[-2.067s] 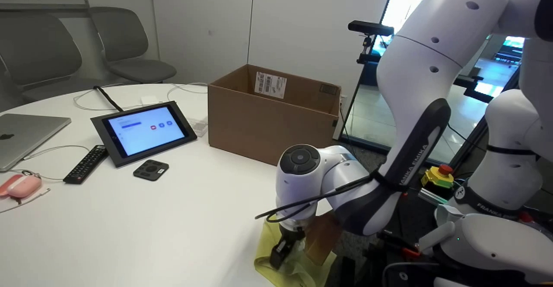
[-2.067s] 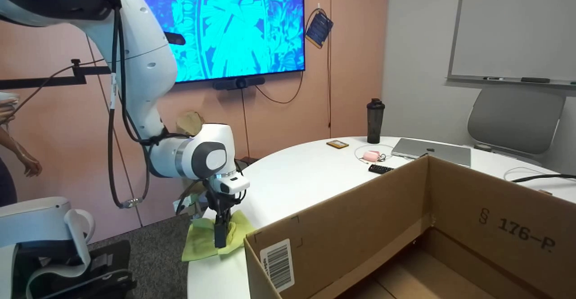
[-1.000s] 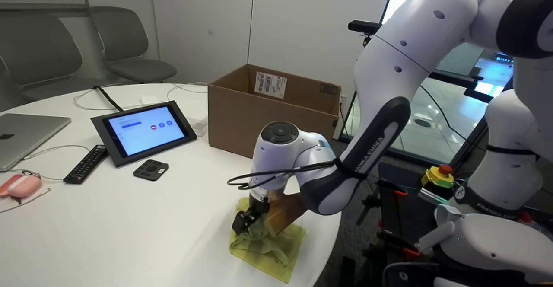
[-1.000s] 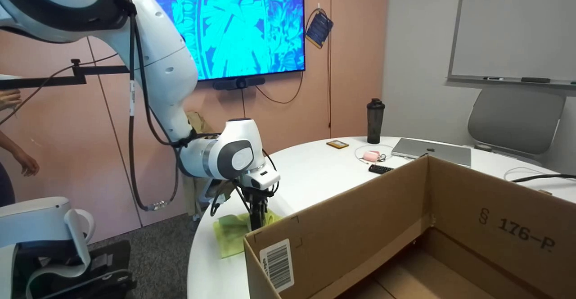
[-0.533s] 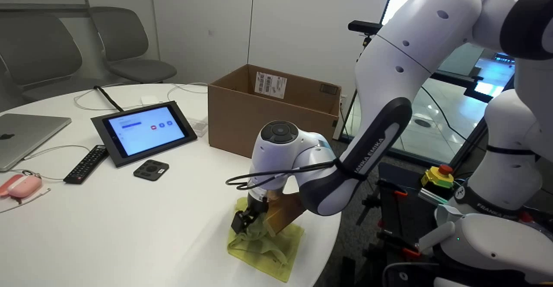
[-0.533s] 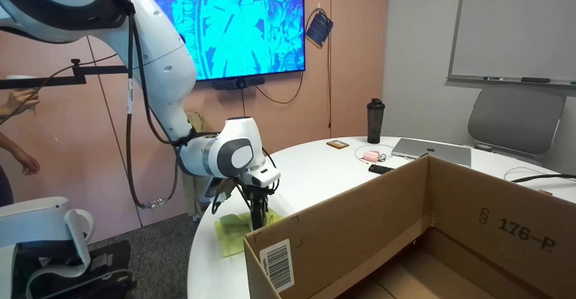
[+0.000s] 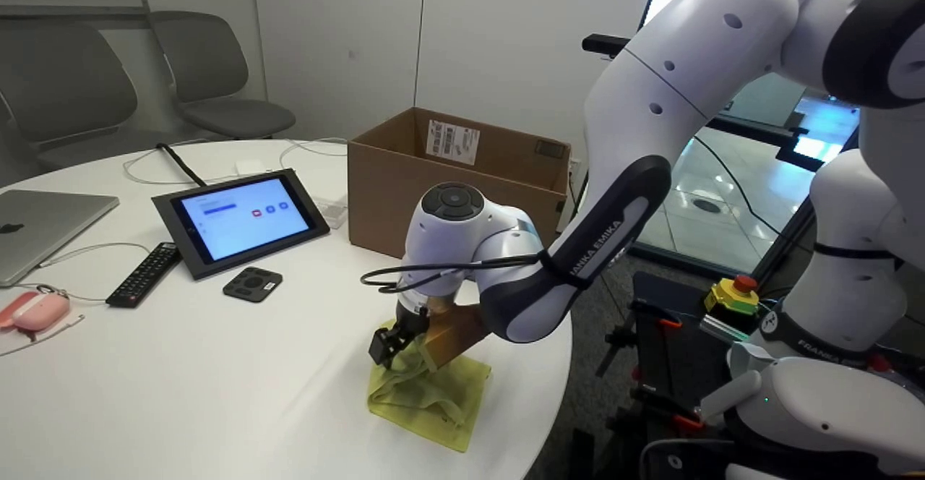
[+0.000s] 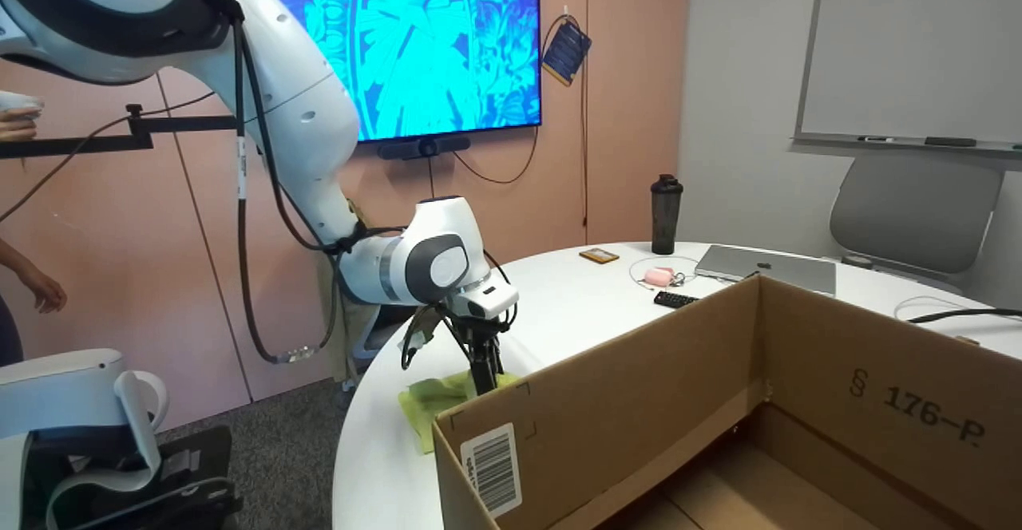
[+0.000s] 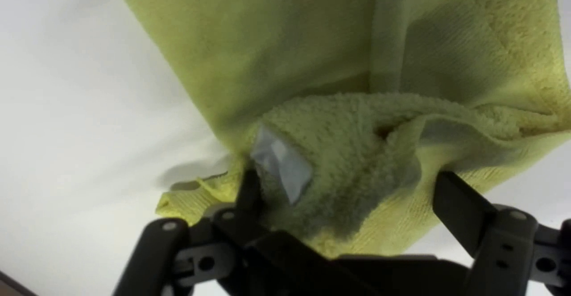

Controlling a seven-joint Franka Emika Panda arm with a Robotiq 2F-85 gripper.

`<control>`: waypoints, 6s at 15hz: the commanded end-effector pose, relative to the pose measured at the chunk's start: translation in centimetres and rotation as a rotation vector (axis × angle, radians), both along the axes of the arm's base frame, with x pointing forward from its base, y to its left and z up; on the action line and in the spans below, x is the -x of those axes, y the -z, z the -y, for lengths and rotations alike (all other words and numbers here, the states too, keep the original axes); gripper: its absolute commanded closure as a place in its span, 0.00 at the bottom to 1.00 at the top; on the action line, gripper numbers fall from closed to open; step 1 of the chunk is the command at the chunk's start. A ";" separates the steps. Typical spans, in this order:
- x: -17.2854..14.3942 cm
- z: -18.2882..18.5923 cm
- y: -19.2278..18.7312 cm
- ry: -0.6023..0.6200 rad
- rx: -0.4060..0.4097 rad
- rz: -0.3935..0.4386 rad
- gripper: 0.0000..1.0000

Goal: Pick up the marker, put it on the towel and fold together, pick up the folded towel with the maker and put it in the box

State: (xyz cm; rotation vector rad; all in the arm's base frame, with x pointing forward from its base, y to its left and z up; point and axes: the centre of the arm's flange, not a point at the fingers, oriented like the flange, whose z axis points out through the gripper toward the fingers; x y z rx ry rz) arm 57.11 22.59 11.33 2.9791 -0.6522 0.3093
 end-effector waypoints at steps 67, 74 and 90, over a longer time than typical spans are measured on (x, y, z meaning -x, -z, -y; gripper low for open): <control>4.6 -1.4 -6.3 -1.078 0.190 -0.014 0.87; -1.8 1.0 -5.6 -0.891 0.212 -0.011 0.86; -8.0 4.4 -0.7 -0.672 0.152 -0.227 0.59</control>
